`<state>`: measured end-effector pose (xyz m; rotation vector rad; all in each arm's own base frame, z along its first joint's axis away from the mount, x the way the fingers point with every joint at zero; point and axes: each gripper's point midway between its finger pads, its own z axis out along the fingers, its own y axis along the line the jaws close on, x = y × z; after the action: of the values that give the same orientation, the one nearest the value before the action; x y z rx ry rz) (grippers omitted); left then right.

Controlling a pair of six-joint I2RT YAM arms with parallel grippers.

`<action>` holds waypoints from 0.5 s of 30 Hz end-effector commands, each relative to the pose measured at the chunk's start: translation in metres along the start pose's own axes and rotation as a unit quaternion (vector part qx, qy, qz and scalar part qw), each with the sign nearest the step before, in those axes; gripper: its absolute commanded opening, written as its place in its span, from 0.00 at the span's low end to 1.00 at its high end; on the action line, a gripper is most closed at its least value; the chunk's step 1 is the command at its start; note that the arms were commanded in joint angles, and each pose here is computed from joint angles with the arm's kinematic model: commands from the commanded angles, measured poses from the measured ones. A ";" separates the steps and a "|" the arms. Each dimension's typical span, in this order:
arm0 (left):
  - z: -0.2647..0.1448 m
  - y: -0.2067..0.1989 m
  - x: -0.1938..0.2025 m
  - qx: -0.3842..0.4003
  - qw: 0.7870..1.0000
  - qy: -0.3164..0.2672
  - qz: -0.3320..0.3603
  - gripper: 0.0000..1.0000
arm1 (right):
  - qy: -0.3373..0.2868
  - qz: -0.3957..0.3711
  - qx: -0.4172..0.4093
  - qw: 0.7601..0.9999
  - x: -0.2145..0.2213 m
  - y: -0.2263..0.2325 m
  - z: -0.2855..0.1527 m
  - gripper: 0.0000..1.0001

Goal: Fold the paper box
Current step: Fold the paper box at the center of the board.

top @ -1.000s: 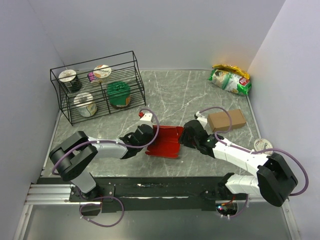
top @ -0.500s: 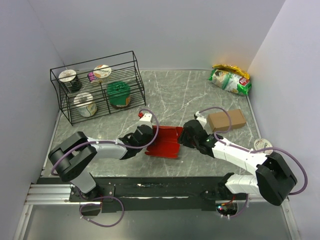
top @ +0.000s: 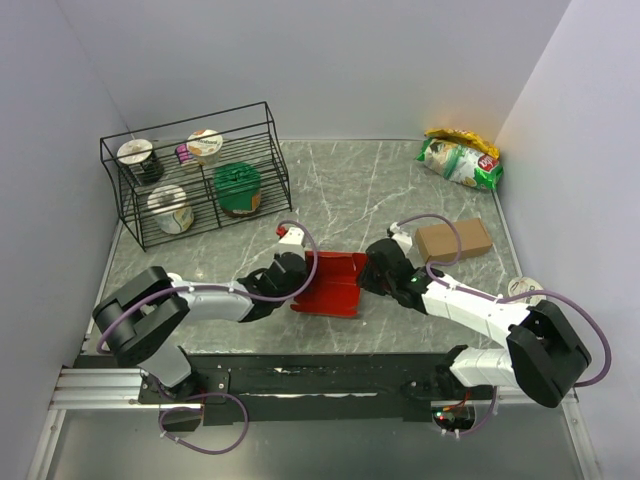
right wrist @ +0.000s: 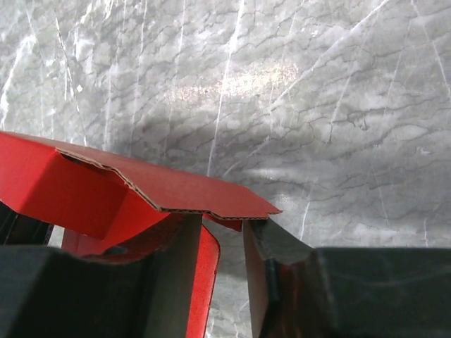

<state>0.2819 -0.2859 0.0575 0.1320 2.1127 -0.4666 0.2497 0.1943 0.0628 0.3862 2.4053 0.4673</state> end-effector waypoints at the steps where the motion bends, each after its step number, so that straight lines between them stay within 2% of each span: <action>1: -0.002 -0.011 -0.004 0.006 1.000 -0.010 0.006 0.01 | -0.021 0.011 -0.013 1.000 -0.013 0.010 0.000 0.34; 6: -0.002 -0.014 -0.003 -0.010 0.999 -0.014 0.033 0.01 | -0.014 0.004 0.004 1.000 -0.009 0.005 0.006 0.24; 8: -0.002 -0.019 -0.002 -0.009 0.999 -0.014 0.040 0.01 | -0.013 0.003 0.010 1.000 -0.008 0.003 0.008 0.17; 15: 0.001 -0.030 0.005 -0.006 0.998 -0.003 0.058 0.01 | -0.013 -0.001 0.008 1.000 -0.009 0.012 0.012 0.09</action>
<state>0.2689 -0.2931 0.0452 0.2218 2.1261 -0.3452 0.2475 0.1911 0.0434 0.3862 2.4571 0.4035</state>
